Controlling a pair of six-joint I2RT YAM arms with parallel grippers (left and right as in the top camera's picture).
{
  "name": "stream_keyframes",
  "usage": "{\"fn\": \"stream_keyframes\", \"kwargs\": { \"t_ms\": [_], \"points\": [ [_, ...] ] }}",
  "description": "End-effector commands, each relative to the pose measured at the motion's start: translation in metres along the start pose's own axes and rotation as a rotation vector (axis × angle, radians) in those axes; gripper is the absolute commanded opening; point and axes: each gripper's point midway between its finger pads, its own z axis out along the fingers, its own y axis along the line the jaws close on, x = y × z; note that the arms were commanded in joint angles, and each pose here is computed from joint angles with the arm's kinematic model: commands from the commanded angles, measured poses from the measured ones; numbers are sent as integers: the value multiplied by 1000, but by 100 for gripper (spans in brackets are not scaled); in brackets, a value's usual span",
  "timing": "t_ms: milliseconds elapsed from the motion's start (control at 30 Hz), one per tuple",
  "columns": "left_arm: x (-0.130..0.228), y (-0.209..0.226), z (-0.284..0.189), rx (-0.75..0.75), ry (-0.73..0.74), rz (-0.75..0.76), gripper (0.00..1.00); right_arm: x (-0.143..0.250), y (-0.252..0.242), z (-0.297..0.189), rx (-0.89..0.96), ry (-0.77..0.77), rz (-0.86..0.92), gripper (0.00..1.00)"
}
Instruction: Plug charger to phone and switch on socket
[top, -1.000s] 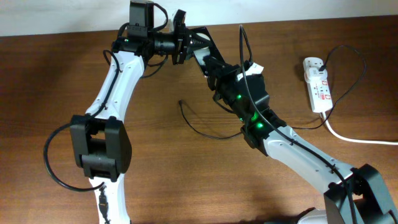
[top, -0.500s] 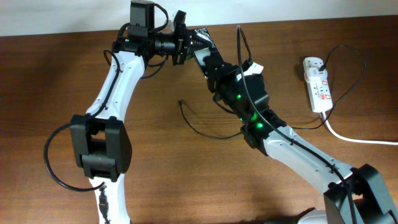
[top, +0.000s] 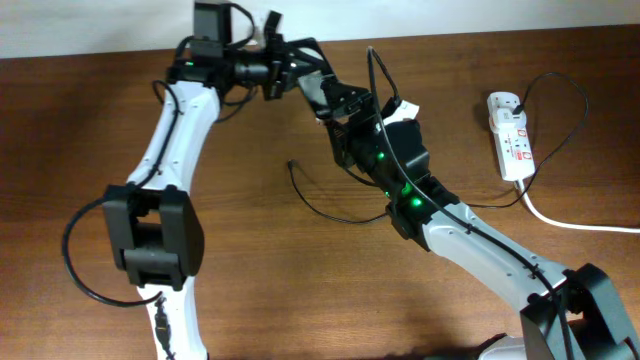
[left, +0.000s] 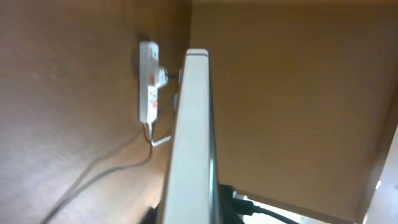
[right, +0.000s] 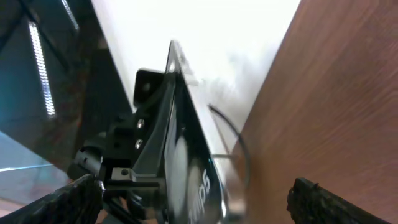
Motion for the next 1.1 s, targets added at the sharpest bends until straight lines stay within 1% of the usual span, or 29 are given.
{"fn": "stream_keyframes", "kwargs": {
  "t_ms": [0,200,300,400,500,600,800,1067],
  "points": [
    [-20,13,-37,-19,-62,106,0,-8,-10,-1,54,13,-203,99],
    [-30,60,-92,-148,-141,43,0,-13,-61,-9,254,71,-423,99],
    [-30,71,-111,-165,-154,10,0,-9,-84,-17,341,130,-530,99],
    [-28,74,-122,-155,-152,20,0,-8,-103,-25,421,169,-580,99],
    [-23,77,-124,-163,-140,-1,0,-7,-123,-36,497,230,-674,99],
    [-20,77,-120,-163,-128,-4,0,-5,-144,-50,590,278,-686,99],
    [-16,75,-113,-163,-112,-6,0,-5,-147,-52,588,335,-835,99],
    [-14,74,-108,-164,-102,-4,0,-4,-162,-65,661,371,-823,99]
  ]
}}
